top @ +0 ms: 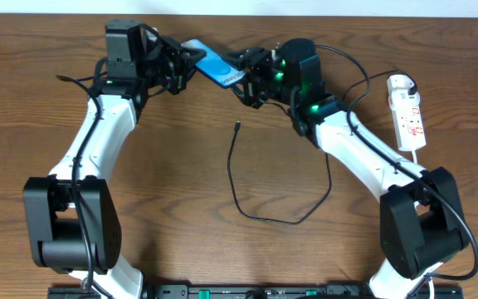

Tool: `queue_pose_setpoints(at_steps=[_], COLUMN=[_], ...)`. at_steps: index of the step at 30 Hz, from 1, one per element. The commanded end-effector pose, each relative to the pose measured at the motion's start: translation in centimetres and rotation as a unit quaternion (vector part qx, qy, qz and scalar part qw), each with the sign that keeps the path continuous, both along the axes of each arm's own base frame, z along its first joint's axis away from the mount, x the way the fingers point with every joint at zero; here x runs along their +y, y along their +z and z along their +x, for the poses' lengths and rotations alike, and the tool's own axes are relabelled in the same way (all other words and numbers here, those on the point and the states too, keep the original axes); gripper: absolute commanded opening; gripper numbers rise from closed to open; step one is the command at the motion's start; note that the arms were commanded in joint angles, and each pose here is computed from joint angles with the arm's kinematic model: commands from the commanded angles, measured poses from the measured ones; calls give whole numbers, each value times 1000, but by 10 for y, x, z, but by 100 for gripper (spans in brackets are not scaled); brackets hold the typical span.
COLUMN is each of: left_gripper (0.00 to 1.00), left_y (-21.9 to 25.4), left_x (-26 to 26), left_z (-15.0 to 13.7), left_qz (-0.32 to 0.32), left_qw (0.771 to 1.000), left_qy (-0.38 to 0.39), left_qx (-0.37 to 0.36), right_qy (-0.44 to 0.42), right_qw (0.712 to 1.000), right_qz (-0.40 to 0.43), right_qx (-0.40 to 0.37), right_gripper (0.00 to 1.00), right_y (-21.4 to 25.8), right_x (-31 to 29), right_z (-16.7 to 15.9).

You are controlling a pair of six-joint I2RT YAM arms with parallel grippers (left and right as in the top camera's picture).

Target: Plug charger to phone and switch on socket

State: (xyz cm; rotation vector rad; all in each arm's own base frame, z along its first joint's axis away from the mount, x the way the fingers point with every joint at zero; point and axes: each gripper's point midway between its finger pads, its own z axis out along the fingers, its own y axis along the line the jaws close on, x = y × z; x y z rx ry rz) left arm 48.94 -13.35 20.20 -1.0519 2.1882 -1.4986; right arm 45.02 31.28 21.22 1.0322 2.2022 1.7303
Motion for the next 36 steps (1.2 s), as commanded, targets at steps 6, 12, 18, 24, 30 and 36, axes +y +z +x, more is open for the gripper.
queue_pose_setpoints(at_steps=[6,12,18,24,30,36], left_gripper=[7,7,7,7,7,7], left_y=[-13,-5,-2,2,11,22], left_x=[35,31,27,25,30,67], left_z=[-11,-21,-25,-25,-30,-31], left_qz=[55,43,37,43,48,15], left_qw=[998,994,992,988,976,979], left_qy=[-33,-87,-105,-121,-158,-139], left_qx=[-17,-52,-63,-86,-143,-151], right_qy=[34,74,81,121,162,190], right_qw=[981,958,950,933,917,905], right_qz=[-171,-254,-290,-316,-336,-352], right_qx=[-81,-113,-82,-119,-138,-143], right_gripper=[77,99,99,96,88,82], right_y=[-41,-63,-82,-85,-92,-102], right_x=[-72,-108,-135,-129,-105,-75], right_z=[16,14,7,2,-11,-25])
